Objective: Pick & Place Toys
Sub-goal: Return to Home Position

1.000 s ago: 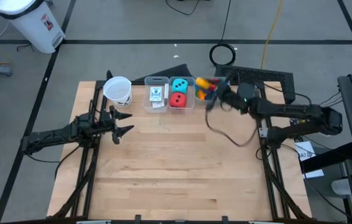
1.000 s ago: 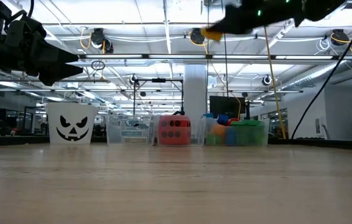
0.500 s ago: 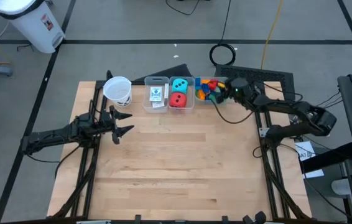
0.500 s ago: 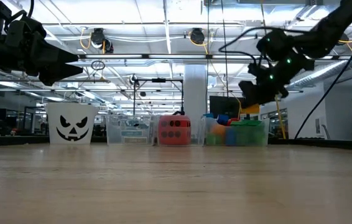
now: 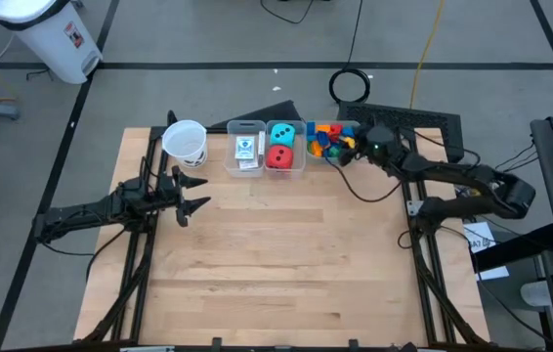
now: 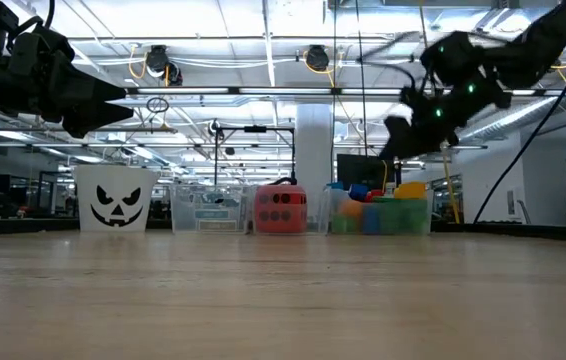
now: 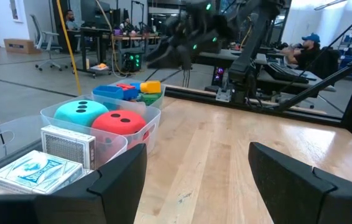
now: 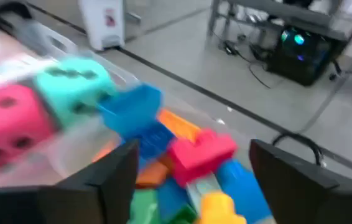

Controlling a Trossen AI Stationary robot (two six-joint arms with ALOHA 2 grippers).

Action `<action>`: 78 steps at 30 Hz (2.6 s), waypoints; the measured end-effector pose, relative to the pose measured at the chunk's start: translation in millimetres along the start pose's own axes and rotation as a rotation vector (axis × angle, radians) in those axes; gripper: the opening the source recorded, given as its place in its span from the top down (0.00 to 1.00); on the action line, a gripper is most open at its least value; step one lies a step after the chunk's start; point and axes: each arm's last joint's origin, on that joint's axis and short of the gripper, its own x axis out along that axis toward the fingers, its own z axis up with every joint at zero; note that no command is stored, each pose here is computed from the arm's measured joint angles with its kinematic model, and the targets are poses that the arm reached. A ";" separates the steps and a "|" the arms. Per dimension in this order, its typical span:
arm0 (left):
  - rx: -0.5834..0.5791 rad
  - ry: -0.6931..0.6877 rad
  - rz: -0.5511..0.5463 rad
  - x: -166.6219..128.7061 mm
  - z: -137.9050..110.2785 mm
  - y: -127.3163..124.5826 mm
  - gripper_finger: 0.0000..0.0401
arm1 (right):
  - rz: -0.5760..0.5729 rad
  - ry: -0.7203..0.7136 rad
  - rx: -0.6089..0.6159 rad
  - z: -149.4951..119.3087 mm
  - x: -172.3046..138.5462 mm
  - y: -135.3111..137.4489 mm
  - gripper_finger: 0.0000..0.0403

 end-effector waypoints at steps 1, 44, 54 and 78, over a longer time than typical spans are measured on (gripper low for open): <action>0.000 0.000 0.000 0.0 0.0 0.0 0.28 | 0.018 -0.008 -0.004 7.4 -5.0 3.5 0.29; 0.000 0.000 0.000 0.0 0.0 0.0 0.28 | 0.512 -0.234 0.199 -33.7 -168.8 8.0 0.13; 0.000 0.000 0.000 0.0 0.0 0.0 0.28 | 0.552 -0.580 0.200 -63.9 -151.3 19.8 0.13; 0.000 0.000 0.001 0.0 0.0 0.0 0.28 | 0.540 -0.331 0.047 -94.4 -140.9 22.6 0.13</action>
